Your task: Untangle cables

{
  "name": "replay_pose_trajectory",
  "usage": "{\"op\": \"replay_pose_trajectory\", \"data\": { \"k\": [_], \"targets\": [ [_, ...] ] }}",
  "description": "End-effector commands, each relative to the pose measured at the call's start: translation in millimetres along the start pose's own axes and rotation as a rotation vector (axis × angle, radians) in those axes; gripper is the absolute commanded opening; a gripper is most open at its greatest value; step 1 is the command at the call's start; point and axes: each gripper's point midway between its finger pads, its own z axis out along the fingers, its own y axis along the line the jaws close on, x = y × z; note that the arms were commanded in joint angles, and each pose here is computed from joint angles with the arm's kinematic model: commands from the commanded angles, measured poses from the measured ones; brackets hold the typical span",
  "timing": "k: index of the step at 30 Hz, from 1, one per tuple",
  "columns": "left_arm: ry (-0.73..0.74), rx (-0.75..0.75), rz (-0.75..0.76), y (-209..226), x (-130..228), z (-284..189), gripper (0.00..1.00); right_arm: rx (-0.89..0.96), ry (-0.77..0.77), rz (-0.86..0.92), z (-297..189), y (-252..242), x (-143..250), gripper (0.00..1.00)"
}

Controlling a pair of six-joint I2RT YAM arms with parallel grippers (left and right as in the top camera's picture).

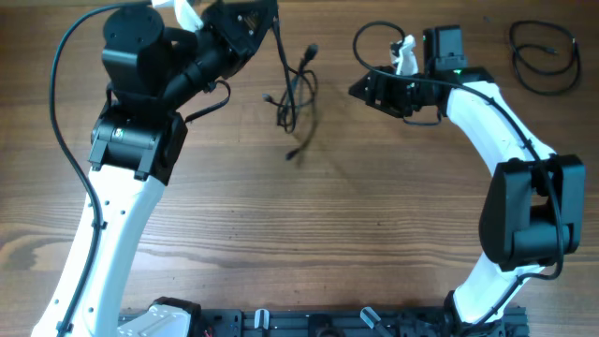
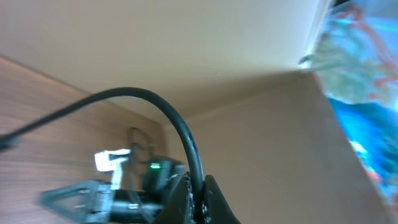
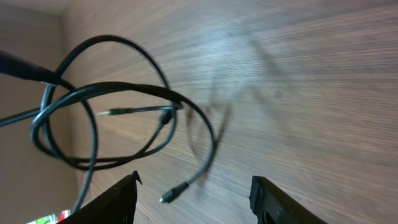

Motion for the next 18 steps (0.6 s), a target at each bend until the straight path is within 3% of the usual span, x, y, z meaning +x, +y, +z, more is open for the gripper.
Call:
{"op": "replay_pose_trajectory", "data": {
  "k": [1, 11, 18],
  "targets": [
    [0.043, 0.116, -0.107, -33.9, 3.9, -9.8, 0.04, -0.065, 0.030, -0.002, 9.6, 12.1, 6.7, 0.61],
    [0.034, 0.187, -0.275, -52.7, -3.8, -12.5, 0.04, -0.283, 0.046, -0.270, 3.3, 50.3, 10.9, 0.68],
    [0.035, 0.266, -0.392, -72.5, -10.5, -17.1, 0.04, -0.281, 0.041, -0.337, 6.3, 52.7, 12.9, 0.68]
  ]
}}
